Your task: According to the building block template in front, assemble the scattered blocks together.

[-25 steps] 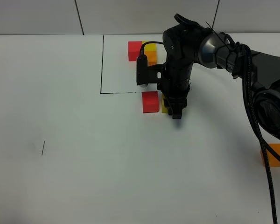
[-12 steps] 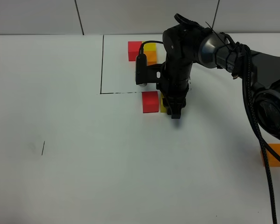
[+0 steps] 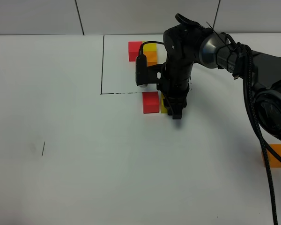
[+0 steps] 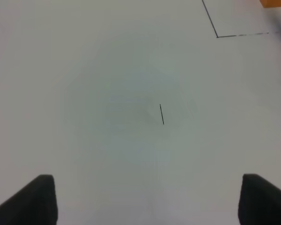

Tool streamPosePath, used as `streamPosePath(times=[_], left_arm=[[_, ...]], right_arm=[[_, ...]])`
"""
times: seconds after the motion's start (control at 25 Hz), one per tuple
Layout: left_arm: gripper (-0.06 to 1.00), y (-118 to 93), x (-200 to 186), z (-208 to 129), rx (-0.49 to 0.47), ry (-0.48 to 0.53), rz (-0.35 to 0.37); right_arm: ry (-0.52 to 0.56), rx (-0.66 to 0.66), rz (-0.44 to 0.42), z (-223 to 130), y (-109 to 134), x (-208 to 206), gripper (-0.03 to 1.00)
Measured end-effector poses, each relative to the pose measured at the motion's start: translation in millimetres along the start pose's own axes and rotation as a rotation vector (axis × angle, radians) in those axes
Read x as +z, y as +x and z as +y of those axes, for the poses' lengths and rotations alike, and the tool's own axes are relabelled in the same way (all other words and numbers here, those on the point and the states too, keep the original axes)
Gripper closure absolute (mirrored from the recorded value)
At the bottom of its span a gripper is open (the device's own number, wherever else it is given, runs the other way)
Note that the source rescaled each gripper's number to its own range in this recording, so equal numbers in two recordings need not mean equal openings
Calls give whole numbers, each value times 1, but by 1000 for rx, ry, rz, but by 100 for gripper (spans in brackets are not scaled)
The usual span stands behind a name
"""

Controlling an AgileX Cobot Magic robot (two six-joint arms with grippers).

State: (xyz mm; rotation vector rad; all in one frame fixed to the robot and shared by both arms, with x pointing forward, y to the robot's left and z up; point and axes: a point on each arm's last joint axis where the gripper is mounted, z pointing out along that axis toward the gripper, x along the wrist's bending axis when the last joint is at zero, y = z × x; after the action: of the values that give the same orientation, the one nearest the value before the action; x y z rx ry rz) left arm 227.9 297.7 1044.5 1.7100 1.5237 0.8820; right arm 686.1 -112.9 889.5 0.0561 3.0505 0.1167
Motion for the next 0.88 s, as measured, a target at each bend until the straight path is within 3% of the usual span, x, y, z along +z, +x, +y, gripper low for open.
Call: streamPosePath(times=[0.88], left_arm=[[20,0,0,0,0,-1,0]], right_arm=[[-6,-10,2,1,0,0,96]])
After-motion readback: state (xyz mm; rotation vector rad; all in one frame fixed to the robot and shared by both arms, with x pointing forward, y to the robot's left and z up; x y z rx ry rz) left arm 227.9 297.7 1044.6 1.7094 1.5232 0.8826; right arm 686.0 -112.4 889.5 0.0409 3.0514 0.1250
